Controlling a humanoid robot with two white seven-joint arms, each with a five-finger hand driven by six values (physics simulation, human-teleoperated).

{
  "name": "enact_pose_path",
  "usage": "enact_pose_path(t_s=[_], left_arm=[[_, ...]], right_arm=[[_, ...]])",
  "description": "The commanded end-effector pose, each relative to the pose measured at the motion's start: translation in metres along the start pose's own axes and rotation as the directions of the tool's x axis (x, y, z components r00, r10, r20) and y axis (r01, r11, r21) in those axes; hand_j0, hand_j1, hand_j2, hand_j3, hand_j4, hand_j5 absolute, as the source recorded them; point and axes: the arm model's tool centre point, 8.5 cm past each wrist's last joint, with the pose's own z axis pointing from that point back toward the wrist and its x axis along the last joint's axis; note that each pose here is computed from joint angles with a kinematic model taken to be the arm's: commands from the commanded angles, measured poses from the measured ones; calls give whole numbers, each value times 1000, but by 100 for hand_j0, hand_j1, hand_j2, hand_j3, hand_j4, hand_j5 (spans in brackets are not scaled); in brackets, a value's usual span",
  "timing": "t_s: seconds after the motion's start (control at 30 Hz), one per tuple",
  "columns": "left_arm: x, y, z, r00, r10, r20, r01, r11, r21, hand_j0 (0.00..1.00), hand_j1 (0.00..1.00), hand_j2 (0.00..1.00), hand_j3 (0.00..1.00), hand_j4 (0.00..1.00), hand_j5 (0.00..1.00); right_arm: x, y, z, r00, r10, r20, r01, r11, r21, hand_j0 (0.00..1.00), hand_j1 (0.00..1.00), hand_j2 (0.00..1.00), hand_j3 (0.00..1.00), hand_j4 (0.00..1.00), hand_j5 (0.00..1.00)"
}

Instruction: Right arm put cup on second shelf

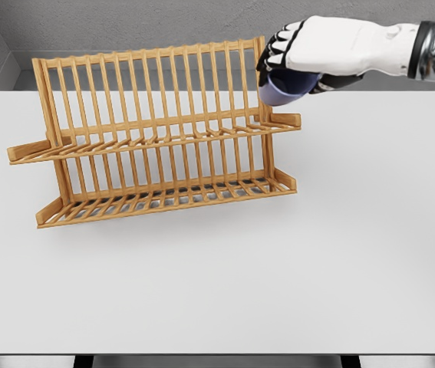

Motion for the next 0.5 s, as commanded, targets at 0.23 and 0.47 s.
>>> enact_pose_path(t_s=[0.23, 0.47], left_arm=[[0, 0, 0, 1000, 0, 1, 0, 1000, 0, 100, 100, 100, 100, 100, 100], [0, 0, 0, 1000, 0, 1, 0, 1000, 0, 100, 100, 100, 100, 100, 100]], right_arm=[[21, 11, -16, 998, 10, 64, -13, 999, 37, 57, 57, 57, 57, 57, 57], [18, 17, -15, 999, 2, 46, -5, 998, 57, 100, 100, 100, 100, 100, 100]])
